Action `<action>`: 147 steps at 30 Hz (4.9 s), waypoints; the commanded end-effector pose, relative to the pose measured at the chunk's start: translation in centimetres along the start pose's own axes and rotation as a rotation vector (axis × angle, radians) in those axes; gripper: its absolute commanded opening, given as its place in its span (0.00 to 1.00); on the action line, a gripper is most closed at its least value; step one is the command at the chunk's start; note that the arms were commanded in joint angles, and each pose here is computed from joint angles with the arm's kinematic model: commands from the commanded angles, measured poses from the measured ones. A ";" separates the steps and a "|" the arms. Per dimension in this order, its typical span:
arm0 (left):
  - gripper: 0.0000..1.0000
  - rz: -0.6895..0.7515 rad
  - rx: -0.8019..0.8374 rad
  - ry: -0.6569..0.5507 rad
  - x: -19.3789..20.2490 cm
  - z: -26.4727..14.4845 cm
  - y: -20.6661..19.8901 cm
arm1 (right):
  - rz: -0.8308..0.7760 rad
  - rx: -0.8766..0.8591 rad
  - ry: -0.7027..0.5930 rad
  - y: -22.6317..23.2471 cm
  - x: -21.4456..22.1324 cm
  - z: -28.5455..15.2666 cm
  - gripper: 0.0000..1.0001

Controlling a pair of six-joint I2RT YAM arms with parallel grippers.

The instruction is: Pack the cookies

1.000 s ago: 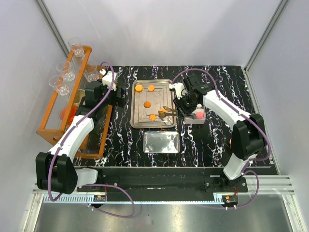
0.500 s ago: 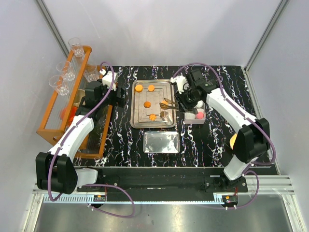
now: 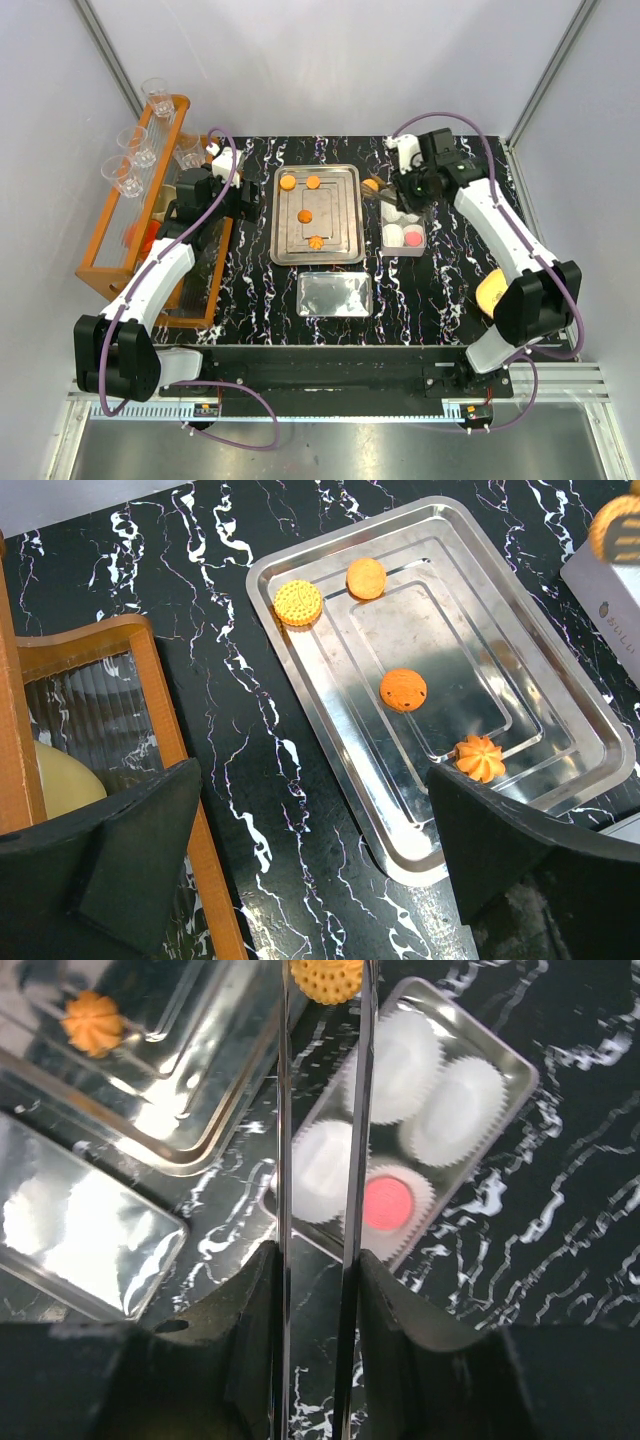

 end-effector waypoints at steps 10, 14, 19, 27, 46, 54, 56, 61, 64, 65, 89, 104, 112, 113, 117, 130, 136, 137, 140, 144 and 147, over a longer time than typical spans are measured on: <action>0.99 0.018 0.002 -0.038 -0.5 0.2 0.0 | 0.127 0.141 -0.131 -6.8 1.4 -4.8 0.13; 0.99 0.016 0.004 -0.037 -0.5 0.2 0.0 | 0.152 0.143 -0.120 -7.8 2.7 -4.7 0.14; 0.99 0.015 0.003 -0.034 -0.4 0.3 0.0 | 0.166 0.131 -0.096 -8.1 4.2 -3.9 0.14; 0.99 0.013 0.008 -0.033 -0.4 0.4 -0.1 | 0.183 0.114 -0.061 -8.6 5.6 -2.2 0.15; 0.99 0.012 0.007 -0.024 -0.3 0.5 0.0 | 0.189 0.114 -0.019 -9.5 6.2 -0.2 0.19; 0.99 0.013 0.006 -0.025 -0.3 0.5 0.0 | 0.187 0.121 -0.008 -9.5 6.6 -0.2 0.22; 0.99 0.011 0.007 -0.022 -0.2 0.5 0.0 | 0.187 0.118 -0.009 -9.4 6.7 -0.2 0.24; 0.99 0.011 0.006 -0.025 -0.3 0.4 0.0 | 0.186 0.123 0.000 -9.4 7.1 -0.1 0.34; 0.99 0.012 0.006 -0.021 -0.1 0.4 0.0 | 0.186 0.124 0.002 -9.4 7.2 -0.1 0.40; 0.99 0.012 0.007 -0.024 -0.2 0.3 -0.1 | 0.187 0.121 0.002 -9.3 7.2 -0.1 0.41; 0.99 0.013 0.009 -0.026 -0.3 0.3 -0.1 | 0.182 0.057 -0.133 -8.0 3.2 -4.3 0.50; 0.99 0.008 0.008 -0.026 -0.4 0.4 0.0 | 0.018 -0.049 -0.184 -2.1 -3.7 -2.5 0.49; 0.99 0.012 -0.001 -0.021 -0.4 0.5 0.1 | -0.090 -0.113 -0.173 2.4 -7.8 3.0 0.51; 0.99 0.013 -0.001 -0.024 -0.4 0.5 0.1 | -0.096 -0.120 -0.173 2.6 -8.1 3.5 0.51; 0.99 0.012 -0.005 -0.020 -0.4 0.5 0.2 | -0.107 -0.158 -0.147 3.6 -9.0 7.3 0.52; 0.99 0.023 -0.030 0.000 -0.1 0.9 0.6 | -0.139 -0.275 -0.150 6.4 -11.4 13.8 0.52; 0.99 0.027 -0.042 0.019 0.4 1.3 0.8 | -0.137 -0.307 -0.133 6.8 -11.3 16.1 0.52; 0.99 0.027 -0.043 0.022 0.5 1.4 0.8 | -0.135 -0.313 -0.121 6.8 -11.1 16.8 0.52; 0.99 0.028 -0.044 0.024 0.5 1.5 0.9 | -0.137 -0.326 -0.118 7.0 -11.1 17.8 0.52; 0.99 0.031 -0.054 0.034 0.7 1.7 1.0 | -0.135 -0.339 -0.122 7.0 -11.2 18.6 0.52; 0.99 0.031 -0.056 0.042 0.9 1.9 1.1 | -0.136 -0.345 -0.113 7.1 -11.0 19.3 0.52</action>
Point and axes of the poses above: each gripper's point midway between its finger pads, its own z axis out along the fingers, its own y axis along the line the jaws close on, x = y × z, the point moved 7 cm from there along -z, back along the fingers, and after that the axes turned 6 degrees about z, right-handed, at the moved point
